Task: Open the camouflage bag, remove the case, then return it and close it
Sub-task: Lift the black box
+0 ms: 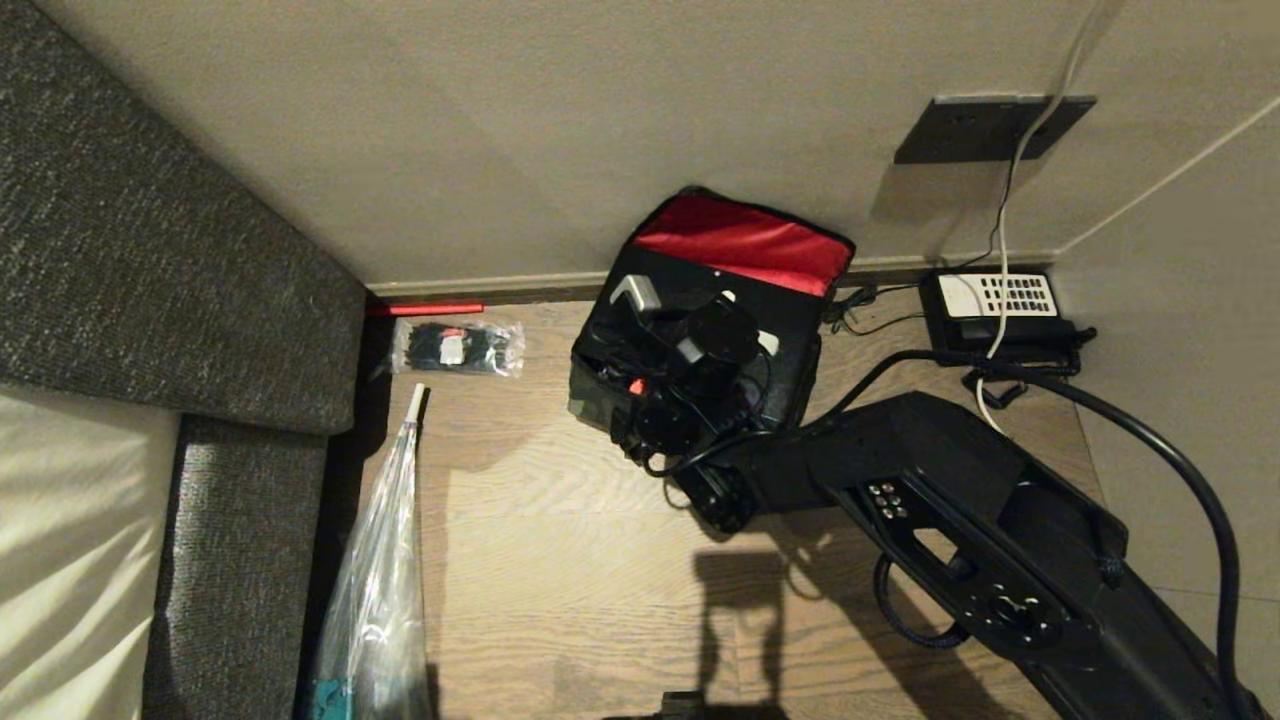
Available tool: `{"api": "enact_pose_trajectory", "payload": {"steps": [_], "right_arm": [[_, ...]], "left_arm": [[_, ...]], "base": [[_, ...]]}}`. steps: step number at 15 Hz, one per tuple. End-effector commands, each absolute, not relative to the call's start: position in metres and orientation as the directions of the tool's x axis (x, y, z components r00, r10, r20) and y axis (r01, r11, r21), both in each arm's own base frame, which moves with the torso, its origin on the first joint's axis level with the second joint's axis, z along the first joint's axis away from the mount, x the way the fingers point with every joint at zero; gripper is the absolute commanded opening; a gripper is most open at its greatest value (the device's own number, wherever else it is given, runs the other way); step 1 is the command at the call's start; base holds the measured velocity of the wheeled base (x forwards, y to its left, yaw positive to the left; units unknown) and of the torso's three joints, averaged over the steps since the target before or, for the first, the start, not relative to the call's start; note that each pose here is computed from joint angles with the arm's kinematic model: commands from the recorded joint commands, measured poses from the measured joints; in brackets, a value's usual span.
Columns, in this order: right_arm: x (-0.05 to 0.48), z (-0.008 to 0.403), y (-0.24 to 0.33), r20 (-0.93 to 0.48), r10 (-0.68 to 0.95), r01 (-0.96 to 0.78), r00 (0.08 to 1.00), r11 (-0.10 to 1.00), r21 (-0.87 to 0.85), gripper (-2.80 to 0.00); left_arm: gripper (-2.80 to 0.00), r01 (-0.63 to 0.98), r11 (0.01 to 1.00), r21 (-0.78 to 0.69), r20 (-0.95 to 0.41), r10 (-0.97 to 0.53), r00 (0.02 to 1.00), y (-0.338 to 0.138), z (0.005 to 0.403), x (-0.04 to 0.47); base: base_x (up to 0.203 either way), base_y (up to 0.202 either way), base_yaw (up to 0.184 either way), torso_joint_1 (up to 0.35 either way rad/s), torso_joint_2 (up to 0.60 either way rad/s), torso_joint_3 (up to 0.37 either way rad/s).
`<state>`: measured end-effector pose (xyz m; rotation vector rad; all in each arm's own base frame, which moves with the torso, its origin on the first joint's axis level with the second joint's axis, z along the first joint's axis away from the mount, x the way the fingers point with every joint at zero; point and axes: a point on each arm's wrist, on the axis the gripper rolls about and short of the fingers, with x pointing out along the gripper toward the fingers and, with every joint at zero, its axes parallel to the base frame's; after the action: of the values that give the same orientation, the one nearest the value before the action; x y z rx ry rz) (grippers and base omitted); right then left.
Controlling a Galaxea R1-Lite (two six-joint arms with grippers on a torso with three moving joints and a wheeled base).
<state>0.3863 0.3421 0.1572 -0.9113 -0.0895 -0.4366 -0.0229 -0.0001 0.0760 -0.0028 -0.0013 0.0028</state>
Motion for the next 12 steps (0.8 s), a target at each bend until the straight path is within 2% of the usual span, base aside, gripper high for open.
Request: {"api": "enact_pose_trajectory", "payload": {"steps": [1,8,12], "right_arm": [[0.386,0.157,0.343,0.256,-0.33,0.401,0.909,0.521,-0.753,-2.8],[0.383,0.162,0.344,0.257,-0.324,0.398,0.911,0.521,-0.755,-2.8],[0.376,0.186,0.341,0.252,-0.318,0.391,0.914,0.529,-0.753,-2.8]], "left_arm": [[-2.8,-0.003,1.0,-0.003,0.003,0.003,1.0,0.0,0.076,-0.023],[-2.8,-0.003,1.0,-0.003,0.005,0.003,1.0,0.0,0.076,-0.023],[-2.8,-0.003,1.0,-0.003,0.005,0.003,1.0,0.0,0.076,-0.023]], "base": [[0.0,0.0,0.0,0.0,0.0,0.0],[0.0,0.0,0.0,0.0,0.0,0.0],[0.0,0.0,0.0,0.0,0.0,0.0]]}}
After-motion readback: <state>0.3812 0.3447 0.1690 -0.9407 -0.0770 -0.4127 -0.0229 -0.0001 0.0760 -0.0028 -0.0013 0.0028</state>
